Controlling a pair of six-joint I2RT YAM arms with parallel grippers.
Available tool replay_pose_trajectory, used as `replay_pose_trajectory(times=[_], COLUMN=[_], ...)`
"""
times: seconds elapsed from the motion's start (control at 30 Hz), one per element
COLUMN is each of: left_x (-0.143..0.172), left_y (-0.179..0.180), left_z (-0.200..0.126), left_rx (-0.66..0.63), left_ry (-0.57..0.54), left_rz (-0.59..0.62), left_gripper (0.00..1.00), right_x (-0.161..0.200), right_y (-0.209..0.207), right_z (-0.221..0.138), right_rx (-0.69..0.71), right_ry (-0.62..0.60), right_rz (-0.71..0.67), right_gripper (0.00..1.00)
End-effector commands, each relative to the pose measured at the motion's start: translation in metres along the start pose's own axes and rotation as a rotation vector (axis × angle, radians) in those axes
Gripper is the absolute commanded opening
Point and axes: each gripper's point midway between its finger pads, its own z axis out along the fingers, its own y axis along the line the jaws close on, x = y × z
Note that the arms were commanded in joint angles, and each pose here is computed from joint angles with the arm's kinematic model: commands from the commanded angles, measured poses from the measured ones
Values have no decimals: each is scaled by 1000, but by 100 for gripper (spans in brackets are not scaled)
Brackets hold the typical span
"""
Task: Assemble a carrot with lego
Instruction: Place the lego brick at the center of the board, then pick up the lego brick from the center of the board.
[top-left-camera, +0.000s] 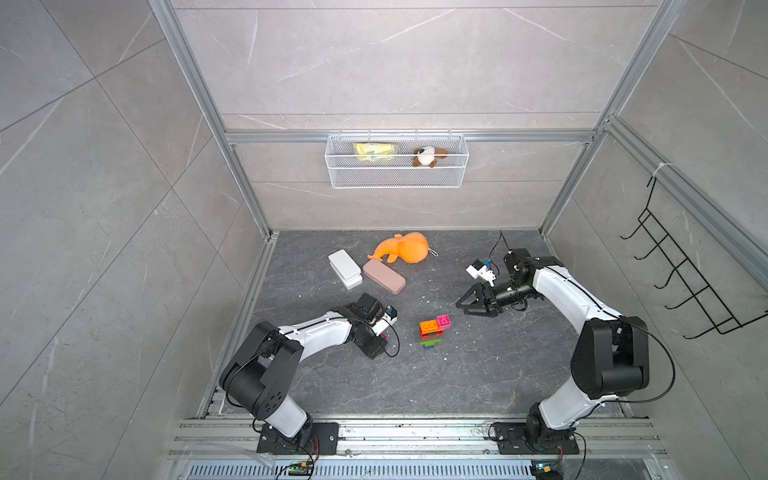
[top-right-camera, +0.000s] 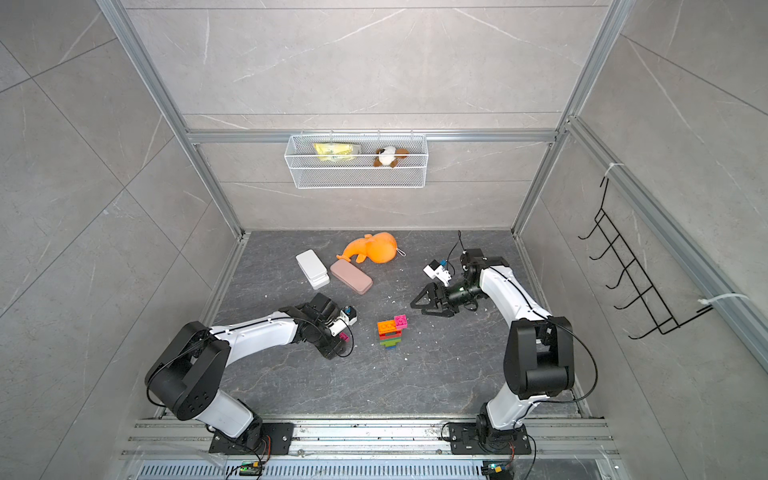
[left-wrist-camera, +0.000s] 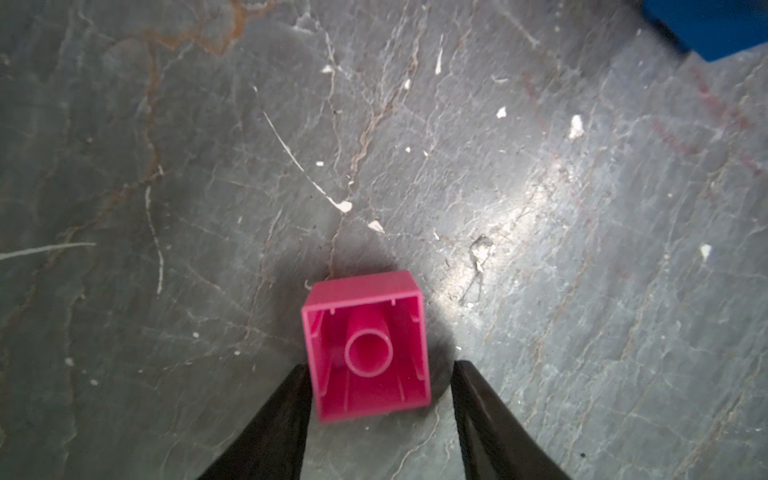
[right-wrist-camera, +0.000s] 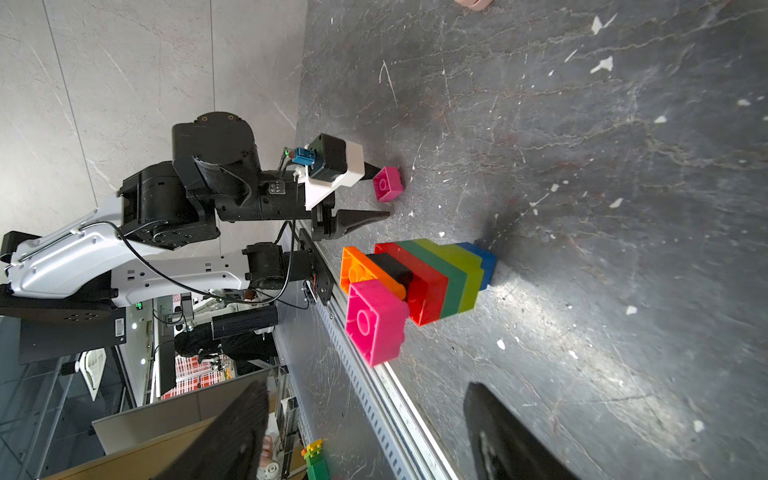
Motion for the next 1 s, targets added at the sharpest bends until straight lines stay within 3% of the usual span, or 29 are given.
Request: replay_pose_trajectory(times=[0.0,0.37,0.67,0.97], left_x=[-21,-31,-26,-21], left_y=[2,3,4,8], left_z=[-8,-9,-6,-1], left_rx=[0,36,42,33], left_ry=[-121,-199,-159,-124], left_rz=[39,16,1,-18], left_gripper=[57,49,35,39], right_x=[6,7,8,8], right_y=[-1,-1,-1,-2], right_z=[3,5,5,6], right_rx=[-19,-25,-27,-26], right_ry=[17,23,26,29], right_rz=[3,8,11,15], right_gripper=[77,77,77,77])
